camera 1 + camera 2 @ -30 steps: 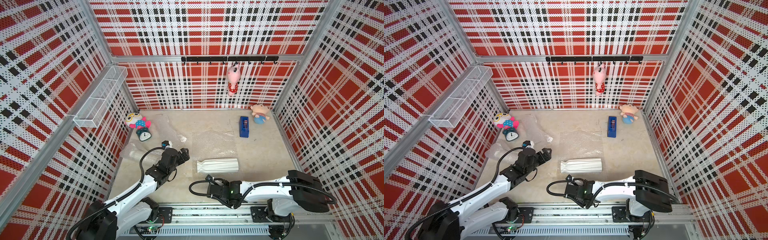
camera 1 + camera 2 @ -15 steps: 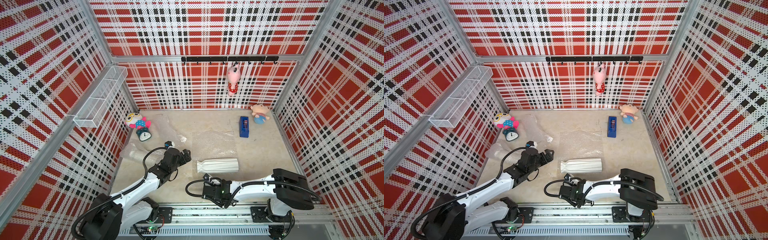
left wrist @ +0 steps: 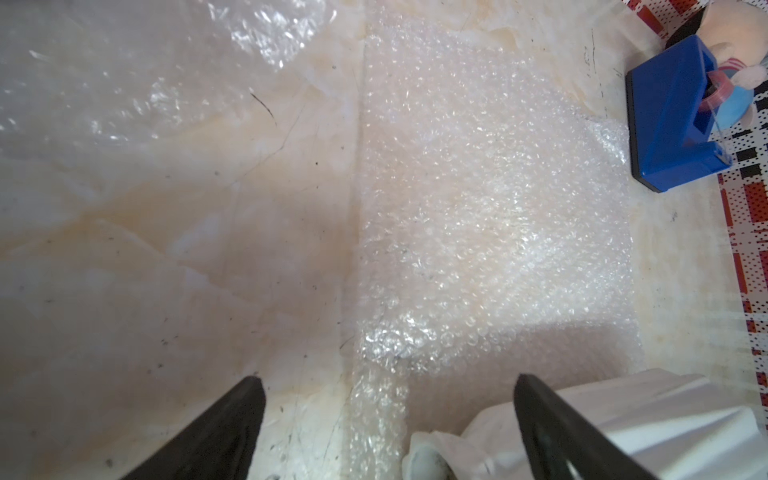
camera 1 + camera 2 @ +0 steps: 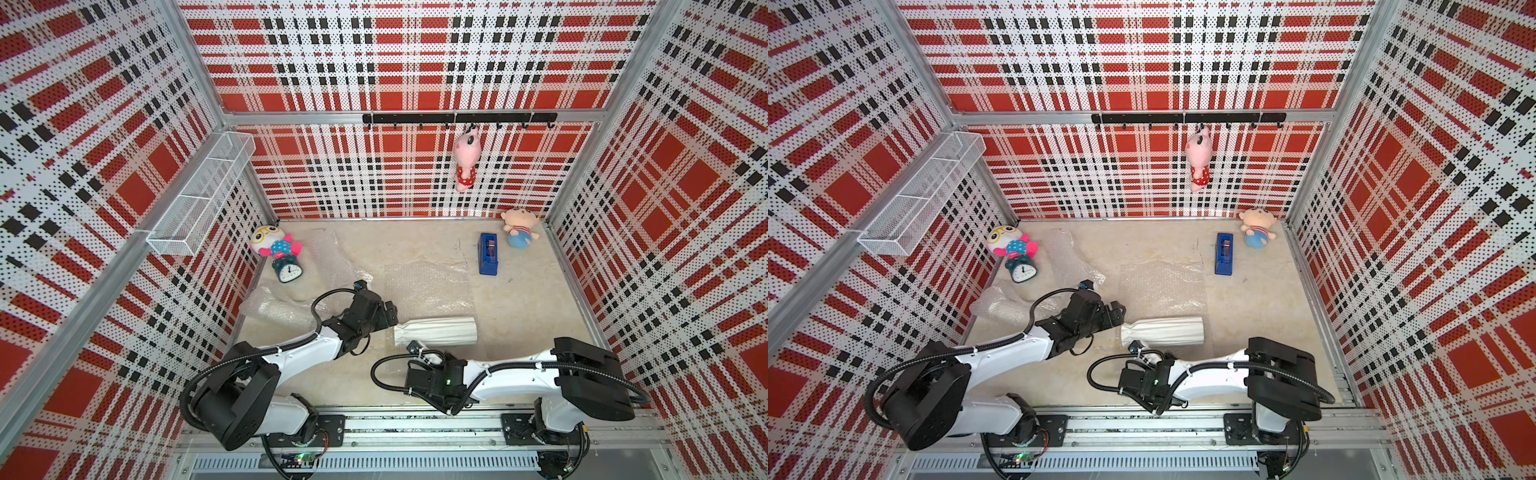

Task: Wrap vases in bubble wrap
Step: Wrap the vase in bubble wrap.

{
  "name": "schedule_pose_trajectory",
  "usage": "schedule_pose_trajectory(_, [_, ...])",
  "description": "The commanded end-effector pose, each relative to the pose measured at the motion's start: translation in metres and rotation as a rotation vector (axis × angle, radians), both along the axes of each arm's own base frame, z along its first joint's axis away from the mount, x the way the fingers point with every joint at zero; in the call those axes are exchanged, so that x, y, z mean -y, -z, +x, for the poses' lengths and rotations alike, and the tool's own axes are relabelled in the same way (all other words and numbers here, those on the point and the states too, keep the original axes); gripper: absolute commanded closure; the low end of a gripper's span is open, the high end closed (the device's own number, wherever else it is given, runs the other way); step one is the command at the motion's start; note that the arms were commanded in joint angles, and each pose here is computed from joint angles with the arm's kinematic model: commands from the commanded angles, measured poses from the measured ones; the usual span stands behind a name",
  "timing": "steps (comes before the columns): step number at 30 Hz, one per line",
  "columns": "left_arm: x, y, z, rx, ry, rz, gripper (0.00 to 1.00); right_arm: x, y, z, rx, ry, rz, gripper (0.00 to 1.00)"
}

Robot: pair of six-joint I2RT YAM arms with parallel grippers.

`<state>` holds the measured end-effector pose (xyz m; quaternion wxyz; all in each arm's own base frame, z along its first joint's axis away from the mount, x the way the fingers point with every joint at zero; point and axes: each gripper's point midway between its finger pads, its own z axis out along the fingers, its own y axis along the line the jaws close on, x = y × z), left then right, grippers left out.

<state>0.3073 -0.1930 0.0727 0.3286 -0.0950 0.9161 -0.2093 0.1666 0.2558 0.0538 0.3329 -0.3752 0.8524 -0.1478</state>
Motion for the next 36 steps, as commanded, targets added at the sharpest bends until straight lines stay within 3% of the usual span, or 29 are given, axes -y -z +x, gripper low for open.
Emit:
schedule_pose_trajectory(1, [0.009, -0.002, 0.008, 0.011, 0.034, 0.025, 0.03, -0.005, -0.02, 0.014, 0.079, 0.011, 0.063, 0.96])
schedule_pose_trajectory(11, [0.031, 0.015, 0.017, -0.036, 0.095, 0.138, 0.03, 0.0, -0.038, 0.035, 0.154, 0.045, 0.102, 0.95])
schedule_pose_trajectory(14, [0.032, 0.019, 0.018, -0.054, 0.087, 0.165, 0.04, 0.0, -0.042, 0.04, 0.163, 0.034, 0.123, 0.88])
schedule_pose_trajectory(24, [0.039, 0.023, 0.02, -0.059, 0.103, 0.18, 0.04, 0.004, -0.05, 0.061, 0.201, 0.032, 0.144, 0.81])
schedule_pose_trajectory(36, [0.03, 0.012, 0.024, -0.035, 0.056, 0.186, 0.03, 0.005, -0.048, 0.08, 0.203, 0.024, 0.138, 0.65])
